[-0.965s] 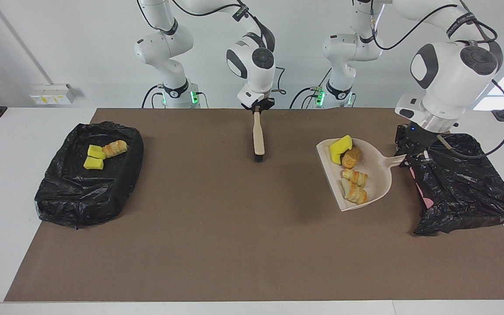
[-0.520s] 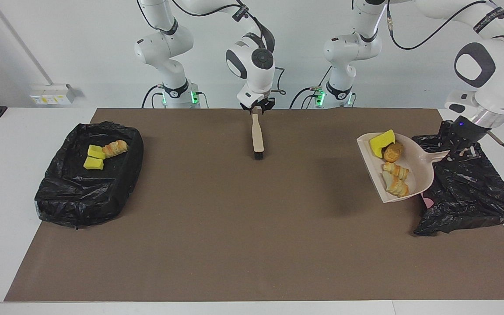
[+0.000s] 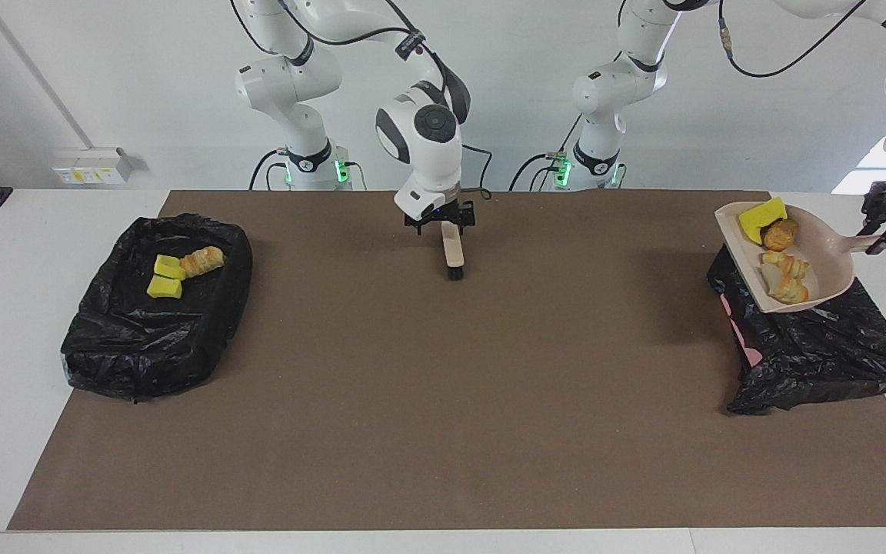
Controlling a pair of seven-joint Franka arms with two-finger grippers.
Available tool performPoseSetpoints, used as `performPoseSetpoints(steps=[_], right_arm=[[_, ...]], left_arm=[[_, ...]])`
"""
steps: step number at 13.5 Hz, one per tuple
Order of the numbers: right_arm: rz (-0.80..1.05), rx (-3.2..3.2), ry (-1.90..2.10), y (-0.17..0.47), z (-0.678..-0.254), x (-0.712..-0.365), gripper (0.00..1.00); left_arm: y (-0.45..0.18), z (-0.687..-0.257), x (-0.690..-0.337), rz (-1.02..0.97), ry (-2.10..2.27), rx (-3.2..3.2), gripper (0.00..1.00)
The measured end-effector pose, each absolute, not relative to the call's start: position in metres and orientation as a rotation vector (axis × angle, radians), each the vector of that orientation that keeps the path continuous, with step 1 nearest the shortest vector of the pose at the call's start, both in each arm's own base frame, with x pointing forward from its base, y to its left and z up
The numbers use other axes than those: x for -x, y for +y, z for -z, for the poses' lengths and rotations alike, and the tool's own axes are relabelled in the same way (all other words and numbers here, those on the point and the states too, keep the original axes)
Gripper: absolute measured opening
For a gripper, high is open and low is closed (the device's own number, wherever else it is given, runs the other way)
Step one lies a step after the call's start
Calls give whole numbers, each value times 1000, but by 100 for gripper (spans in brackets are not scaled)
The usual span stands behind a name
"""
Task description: Sweep and dump trash in bin
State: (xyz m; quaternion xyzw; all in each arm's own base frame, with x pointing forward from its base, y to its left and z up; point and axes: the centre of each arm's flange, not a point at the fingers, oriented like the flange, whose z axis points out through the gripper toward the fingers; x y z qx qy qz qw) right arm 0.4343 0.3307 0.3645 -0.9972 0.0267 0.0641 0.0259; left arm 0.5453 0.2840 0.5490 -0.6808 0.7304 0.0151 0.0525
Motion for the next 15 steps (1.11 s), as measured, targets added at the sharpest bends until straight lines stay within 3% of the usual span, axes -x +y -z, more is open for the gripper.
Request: performPoseSetpoints(steps=[3,9,12,15], right_arm=[[-49,3064,143,268,-401,-500,100],[140,3142,123,120,-438,-570,100],[146,3161,160,42,-493,-580,100],[106,3172,168,10,-562,-558,100]], left_arm=[[302,-561,-559,-218,2159,1891,31],[308,-532,-590,-473,1959,1786,31],[285,-518,-604,-612,1858,1718,31],[257,-516,-614,-711,1748,1620,31]])
